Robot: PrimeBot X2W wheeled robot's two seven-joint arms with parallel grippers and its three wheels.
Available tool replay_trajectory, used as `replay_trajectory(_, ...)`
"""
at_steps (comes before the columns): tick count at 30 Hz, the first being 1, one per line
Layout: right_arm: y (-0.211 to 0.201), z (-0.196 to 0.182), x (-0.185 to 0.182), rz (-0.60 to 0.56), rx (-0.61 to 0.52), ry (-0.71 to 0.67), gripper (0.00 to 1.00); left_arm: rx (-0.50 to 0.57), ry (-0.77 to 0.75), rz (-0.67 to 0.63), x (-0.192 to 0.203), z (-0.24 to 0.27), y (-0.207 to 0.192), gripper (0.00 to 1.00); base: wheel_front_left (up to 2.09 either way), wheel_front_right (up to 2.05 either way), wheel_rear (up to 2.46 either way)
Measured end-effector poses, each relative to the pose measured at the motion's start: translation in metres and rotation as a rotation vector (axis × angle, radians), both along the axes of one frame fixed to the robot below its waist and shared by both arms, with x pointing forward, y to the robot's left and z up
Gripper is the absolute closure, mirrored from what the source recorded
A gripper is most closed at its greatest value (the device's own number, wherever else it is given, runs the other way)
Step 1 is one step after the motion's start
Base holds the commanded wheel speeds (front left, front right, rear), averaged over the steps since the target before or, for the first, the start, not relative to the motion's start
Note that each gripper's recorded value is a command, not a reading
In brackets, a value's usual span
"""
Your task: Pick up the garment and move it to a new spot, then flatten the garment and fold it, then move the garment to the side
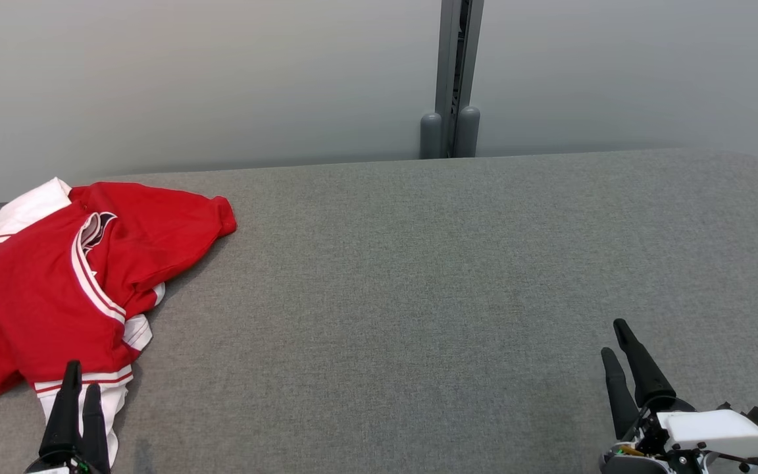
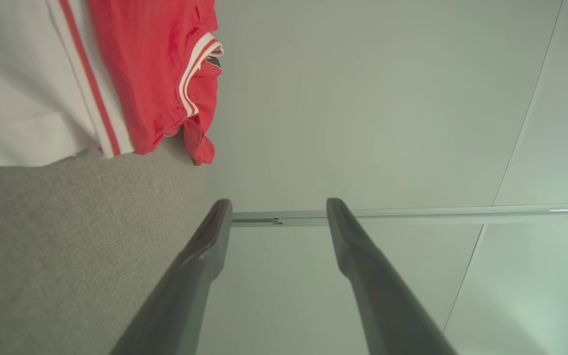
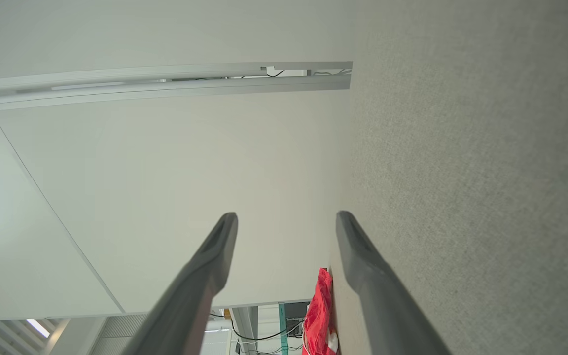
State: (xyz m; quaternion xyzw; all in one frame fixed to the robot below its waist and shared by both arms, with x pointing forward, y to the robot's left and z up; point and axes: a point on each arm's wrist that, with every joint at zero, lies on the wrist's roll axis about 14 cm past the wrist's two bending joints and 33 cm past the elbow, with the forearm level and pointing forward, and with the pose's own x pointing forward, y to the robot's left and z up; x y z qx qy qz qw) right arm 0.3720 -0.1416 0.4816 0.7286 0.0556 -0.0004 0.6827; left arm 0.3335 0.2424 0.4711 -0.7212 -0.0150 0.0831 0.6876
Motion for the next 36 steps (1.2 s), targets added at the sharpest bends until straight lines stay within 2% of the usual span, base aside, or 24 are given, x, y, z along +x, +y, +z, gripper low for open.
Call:
replay_trajectory(11,-0.003,0.019,0.004,-0.028,-0.023,-0.06,0.0,0.063,-0.036,0.006,0.012,0.015,-0.005,0.0,0.0,0.0,0.0)
replay_trajectory(19,0.001,0.034,0.007,-0.024,-0.09,-0.114,0.0,0.167,-0.041,0.002,0.018,0.023,-0.008,0.0,0.0,0.0,0.0)
replay_trajectory(25,-0.002,0.041,0.008,-0.033,-0.191,-0.147,0.0,0.253,-0.04,0.001,0.021,0.026,-0.01,0.0,0.0,0.0,0.0)
replay_trajectory(36,-0.006,0.05,0.009,-0.039,-0.464,-0.204,0.0,0.556,-0.033,-0.04,0.029,0.035,-0.022,0.0,0.0,0.0,0.0)
